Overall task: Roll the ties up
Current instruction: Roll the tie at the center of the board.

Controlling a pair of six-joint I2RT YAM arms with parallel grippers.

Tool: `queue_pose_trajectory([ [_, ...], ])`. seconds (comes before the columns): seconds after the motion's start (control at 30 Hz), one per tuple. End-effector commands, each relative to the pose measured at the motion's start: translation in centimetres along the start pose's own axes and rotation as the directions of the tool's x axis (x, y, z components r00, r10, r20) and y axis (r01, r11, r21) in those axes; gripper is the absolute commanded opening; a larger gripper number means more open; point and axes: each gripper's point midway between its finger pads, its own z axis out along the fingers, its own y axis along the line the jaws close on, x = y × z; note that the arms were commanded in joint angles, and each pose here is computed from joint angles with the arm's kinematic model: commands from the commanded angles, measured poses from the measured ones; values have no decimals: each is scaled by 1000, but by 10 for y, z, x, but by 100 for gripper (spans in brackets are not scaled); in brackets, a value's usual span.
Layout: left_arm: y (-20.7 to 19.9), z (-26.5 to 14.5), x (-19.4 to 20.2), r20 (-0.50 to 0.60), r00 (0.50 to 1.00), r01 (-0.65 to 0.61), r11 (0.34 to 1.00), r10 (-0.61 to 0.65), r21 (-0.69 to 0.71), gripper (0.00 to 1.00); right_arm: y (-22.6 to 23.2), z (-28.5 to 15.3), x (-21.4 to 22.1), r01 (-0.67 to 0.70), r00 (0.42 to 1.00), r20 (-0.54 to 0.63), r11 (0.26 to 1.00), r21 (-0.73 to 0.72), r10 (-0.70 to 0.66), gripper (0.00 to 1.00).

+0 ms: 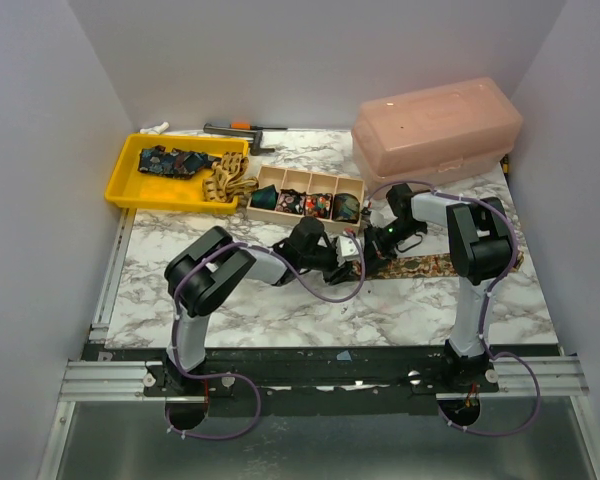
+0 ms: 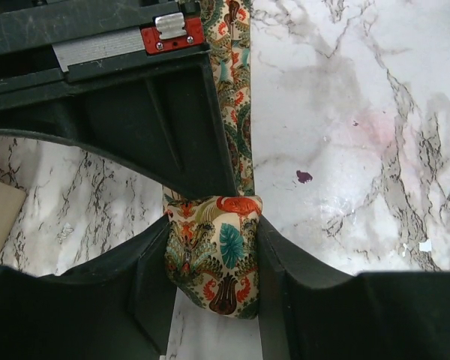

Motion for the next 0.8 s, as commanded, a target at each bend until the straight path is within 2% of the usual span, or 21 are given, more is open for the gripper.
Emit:
queue_pose_trajectory([
  [0.0,-3,12,14,-43,998,38,999,-38,18,42,-37,19,9,25,999,-50,993,118,-19,0],
  [0.1,0,18,22,-81,996,34,999,-35,-6,43,-34,20,9,27,999,-45,994,105,-23,0],
  [0.2,4,22,44,-169,983,62,998,-66,-31,45,-30,18,8,33,999,-40,996,89,-30,0],
  [0.37,-3,6,94,-345,933,95,994,-107,-51,38,-14,10,4,54,998,-14,997,47,-53,2],
  [0.47,-9,-9,119,-432,891,132,990,-141,-51,30,-4,-3,3,72,997,9,997,38,-72,11],
  [0.5,-10,-14,124,-449,880,144,988,-153,-54,27,-2,-8,3,68,998,17,997,37,-68,19],
  [0.57,-14,-17,125,-471,867,165,985,-165,-43,23,1,-21,2,62,997,35,998,29,-63,30],
  [0.77,-19,-22,129,-505,843,189,981,-183,-39,20,25,-45,-6,87,991,102,995,-55,-81,40],
])
